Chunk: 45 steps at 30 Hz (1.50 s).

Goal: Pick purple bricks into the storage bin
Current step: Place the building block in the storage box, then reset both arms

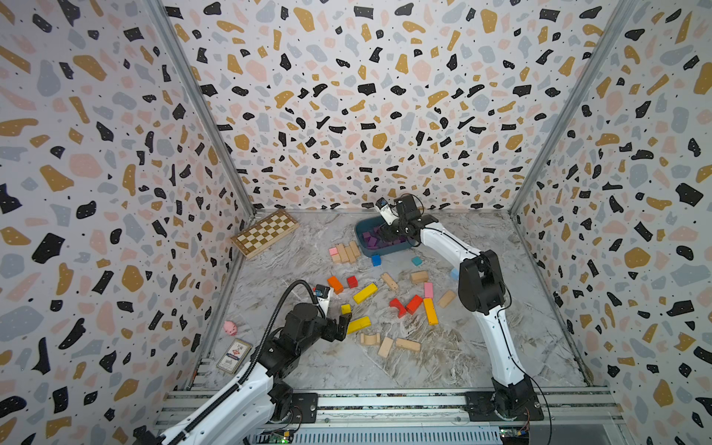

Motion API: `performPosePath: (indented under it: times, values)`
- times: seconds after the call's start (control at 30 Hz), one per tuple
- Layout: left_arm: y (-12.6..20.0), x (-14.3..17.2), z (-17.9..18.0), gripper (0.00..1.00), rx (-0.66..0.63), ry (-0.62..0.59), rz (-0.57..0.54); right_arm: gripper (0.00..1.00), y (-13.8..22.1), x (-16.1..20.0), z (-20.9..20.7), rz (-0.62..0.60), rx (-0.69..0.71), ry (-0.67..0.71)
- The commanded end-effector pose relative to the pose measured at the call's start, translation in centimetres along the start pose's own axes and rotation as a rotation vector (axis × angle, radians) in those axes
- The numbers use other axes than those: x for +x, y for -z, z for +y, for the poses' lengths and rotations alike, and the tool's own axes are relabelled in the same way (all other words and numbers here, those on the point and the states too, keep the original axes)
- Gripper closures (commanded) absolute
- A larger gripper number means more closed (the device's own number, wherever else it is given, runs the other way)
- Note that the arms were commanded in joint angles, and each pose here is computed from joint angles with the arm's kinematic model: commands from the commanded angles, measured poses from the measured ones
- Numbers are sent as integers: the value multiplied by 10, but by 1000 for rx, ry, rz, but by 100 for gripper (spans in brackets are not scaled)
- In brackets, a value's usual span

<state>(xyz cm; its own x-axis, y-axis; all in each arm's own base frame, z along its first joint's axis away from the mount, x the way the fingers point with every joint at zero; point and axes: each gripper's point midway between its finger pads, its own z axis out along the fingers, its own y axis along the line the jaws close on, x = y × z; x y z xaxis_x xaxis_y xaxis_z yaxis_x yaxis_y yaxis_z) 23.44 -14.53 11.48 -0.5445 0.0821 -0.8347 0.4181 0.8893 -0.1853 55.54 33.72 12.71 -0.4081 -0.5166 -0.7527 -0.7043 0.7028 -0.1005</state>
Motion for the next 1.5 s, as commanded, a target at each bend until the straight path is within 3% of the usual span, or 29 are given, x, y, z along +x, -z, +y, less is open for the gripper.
performPosePath:
  times: [0.0, 0.33, 0.53, 0.67, 0.77, 0.97, 1.17, 1.33, 1.47]
  values:
    - [1, -8, 0, 1, 2, 2, -39, 22, 26, -30, -5, -57, 16, -6]
    - [0, -9, 1, 1, -4, 2, -35, 1, 55, -42, -13, -104, 44, -9]
    - [8, -45, 1, 1, -42, 4, -92, 0, 112, -41, -18, -221, 70, -26]
    - [13, -73, 16, 1, -154, 9, -144, 0, 161, -27, -30, -300, 121, -51]
    - [20, -86, 38, 1, -299, 16, -154, 0, 200, -1, -41, -351, 176, -86]
    - [50, -104, 80, 1, -544, 18, -213, 0, 258, 84, -49, -397, 302, -153]
    - [71, -87, 139, 1, -745, 160, -298, 0, 290, 153, -28, -481, 441, -151]
    - [63, -65, 165, 1, -816, 133, -371, 0, 291, 192, -34, -423, 550, -178]
    - [33, -50, 162, 1, -737, 60, -330, 0, 288, 207, -37, -465, 568, -243]
